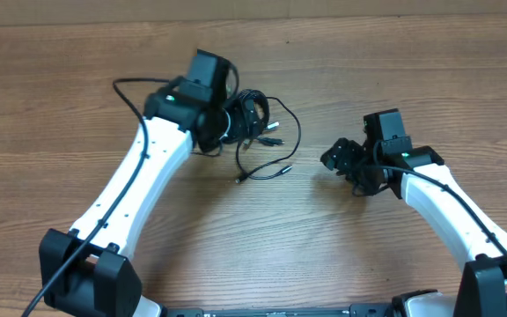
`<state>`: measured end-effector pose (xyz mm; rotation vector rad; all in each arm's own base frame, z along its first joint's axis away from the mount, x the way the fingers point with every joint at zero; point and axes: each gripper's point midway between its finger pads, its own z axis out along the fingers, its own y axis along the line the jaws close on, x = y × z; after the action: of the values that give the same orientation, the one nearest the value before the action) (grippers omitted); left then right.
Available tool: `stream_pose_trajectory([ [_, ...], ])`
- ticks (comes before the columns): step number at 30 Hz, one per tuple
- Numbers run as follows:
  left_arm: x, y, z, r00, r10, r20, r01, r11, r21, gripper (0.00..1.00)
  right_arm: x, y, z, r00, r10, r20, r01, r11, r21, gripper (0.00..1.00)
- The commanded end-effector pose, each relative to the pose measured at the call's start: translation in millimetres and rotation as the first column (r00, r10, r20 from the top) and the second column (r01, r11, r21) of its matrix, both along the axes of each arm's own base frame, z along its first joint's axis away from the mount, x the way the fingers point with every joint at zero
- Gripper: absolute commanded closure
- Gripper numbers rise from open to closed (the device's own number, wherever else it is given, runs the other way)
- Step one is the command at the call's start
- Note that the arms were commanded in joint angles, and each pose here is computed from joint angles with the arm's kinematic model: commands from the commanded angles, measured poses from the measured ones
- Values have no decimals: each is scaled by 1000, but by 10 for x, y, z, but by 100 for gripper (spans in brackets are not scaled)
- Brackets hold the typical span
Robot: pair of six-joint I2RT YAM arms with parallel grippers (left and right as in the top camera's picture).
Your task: Untangle cables
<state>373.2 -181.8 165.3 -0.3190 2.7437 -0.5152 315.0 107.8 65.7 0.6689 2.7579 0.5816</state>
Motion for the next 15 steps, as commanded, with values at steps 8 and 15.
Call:
stream_pose_trajectory([
  [8, 791, 259, -1014, 994, 32, 101, -59, 959, 277, 31, 75, -4, 105, 998, 44, 54, -43, 999, -27, 22],
  [15, 835, 216, -1553, 999, 33, 39, -42, 957, 286, 27, 79, -3, 107, 997, 44, 56, -43, 999, -26, 22],
])
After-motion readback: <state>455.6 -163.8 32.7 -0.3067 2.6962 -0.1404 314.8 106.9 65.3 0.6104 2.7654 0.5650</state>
